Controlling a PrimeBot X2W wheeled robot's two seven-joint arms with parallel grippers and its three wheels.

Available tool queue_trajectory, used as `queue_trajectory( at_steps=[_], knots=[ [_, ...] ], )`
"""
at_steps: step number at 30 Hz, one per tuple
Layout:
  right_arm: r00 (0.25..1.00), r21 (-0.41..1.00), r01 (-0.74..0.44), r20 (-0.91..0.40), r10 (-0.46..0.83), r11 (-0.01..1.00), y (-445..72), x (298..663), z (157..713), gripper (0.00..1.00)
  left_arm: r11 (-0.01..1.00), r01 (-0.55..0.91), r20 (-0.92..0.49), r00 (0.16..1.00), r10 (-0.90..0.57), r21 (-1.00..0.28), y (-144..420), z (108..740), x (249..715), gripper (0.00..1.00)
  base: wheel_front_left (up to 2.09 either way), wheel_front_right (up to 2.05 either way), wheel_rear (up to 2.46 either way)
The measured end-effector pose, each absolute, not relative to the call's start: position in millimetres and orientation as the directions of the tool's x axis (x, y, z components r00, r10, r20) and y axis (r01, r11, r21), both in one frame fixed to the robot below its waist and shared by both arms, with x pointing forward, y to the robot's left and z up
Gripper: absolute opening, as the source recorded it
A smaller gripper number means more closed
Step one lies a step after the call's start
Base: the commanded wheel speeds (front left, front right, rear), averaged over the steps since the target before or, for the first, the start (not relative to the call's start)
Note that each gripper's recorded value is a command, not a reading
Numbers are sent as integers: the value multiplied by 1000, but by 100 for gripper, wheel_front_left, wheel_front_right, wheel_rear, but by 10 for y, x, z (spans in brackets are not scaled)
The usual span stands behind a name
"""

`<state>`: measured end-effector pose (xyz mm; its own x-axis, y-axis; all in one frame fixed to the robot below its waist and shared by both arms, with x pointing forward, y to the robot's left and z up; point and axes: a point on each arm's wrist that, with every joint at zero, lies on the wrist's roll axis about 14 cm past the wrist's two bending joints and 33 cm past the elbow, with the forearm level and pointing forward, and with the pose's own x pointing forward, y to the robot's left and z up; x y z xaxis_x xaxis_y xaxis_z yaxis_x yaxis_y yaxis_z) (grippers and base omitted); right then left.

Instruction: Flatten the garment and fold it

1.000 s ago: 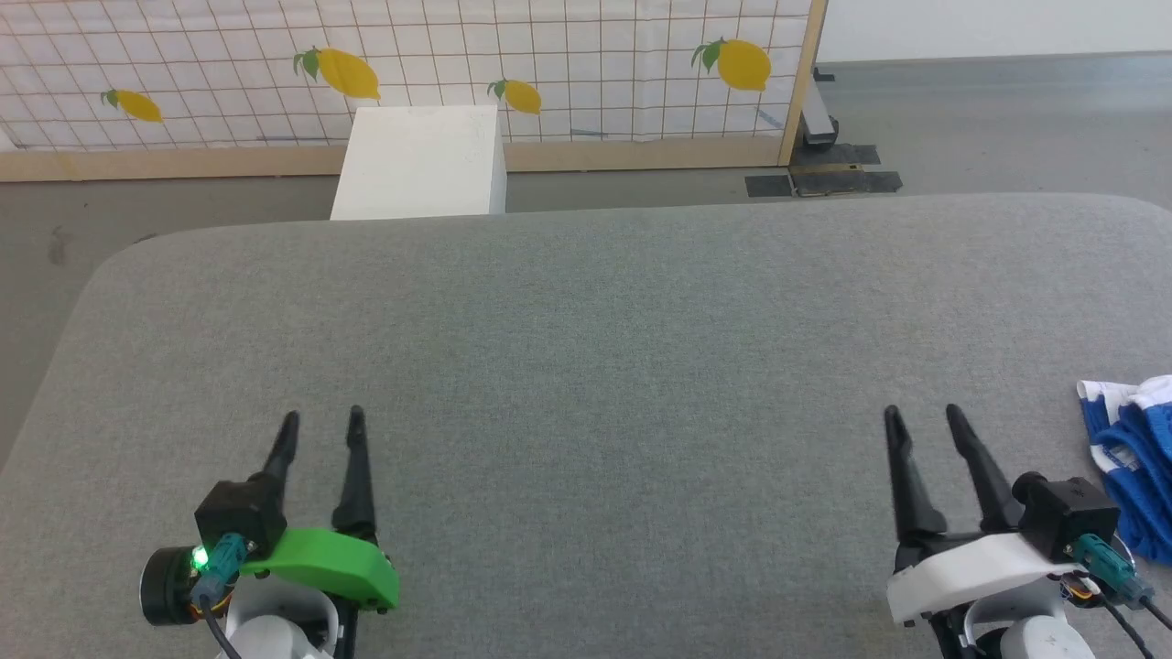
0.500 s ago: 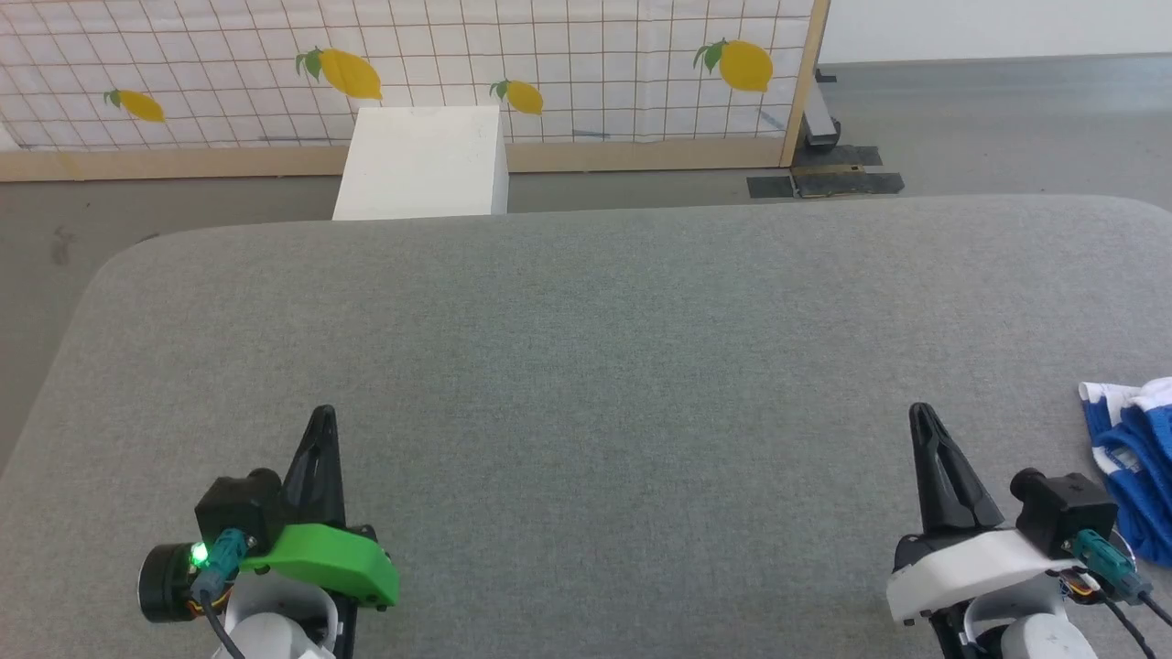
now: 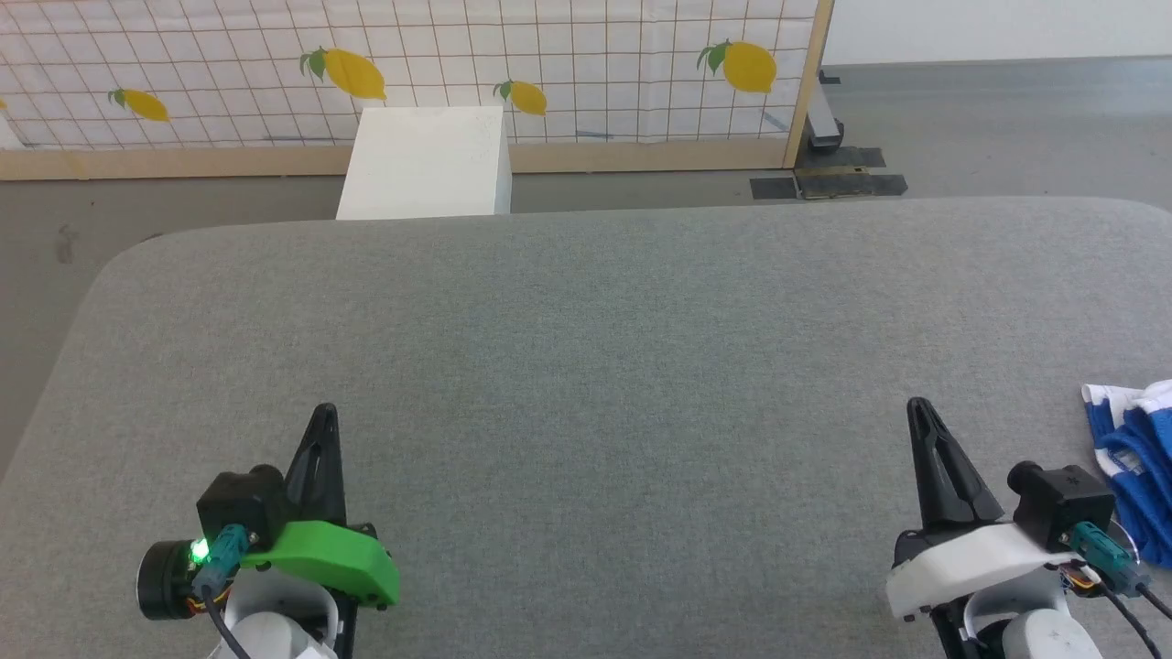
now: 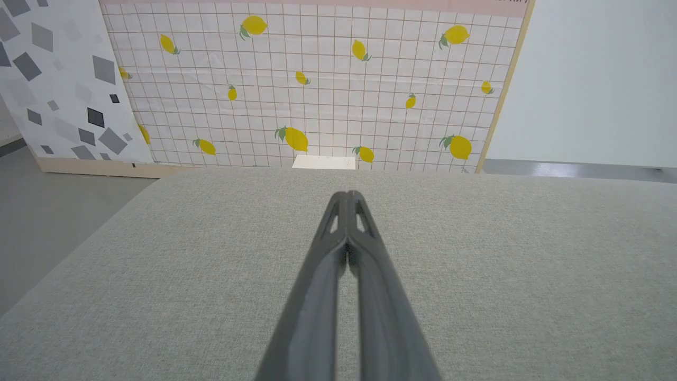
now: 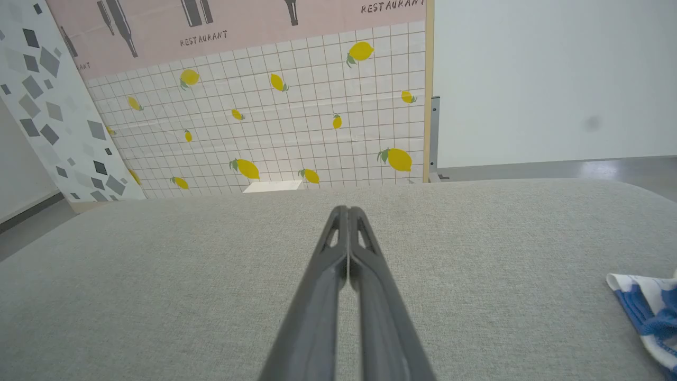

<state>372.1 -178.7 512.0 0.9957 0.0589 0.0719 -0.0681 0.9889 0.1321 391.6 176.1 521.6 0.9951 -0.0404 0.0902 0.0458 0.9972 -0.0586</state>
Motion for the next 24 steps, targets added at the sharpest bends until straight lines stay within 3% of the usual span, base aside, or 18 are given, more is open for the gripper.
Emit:
queue_trajectory(
  at_steps=[24],
  knots=[
    [995,89,-88,56,83,992,-1733,3732,5162,0,999,41,73,997,-38,-33,1743,5247,3886,0,0,0,0]
  ],
)
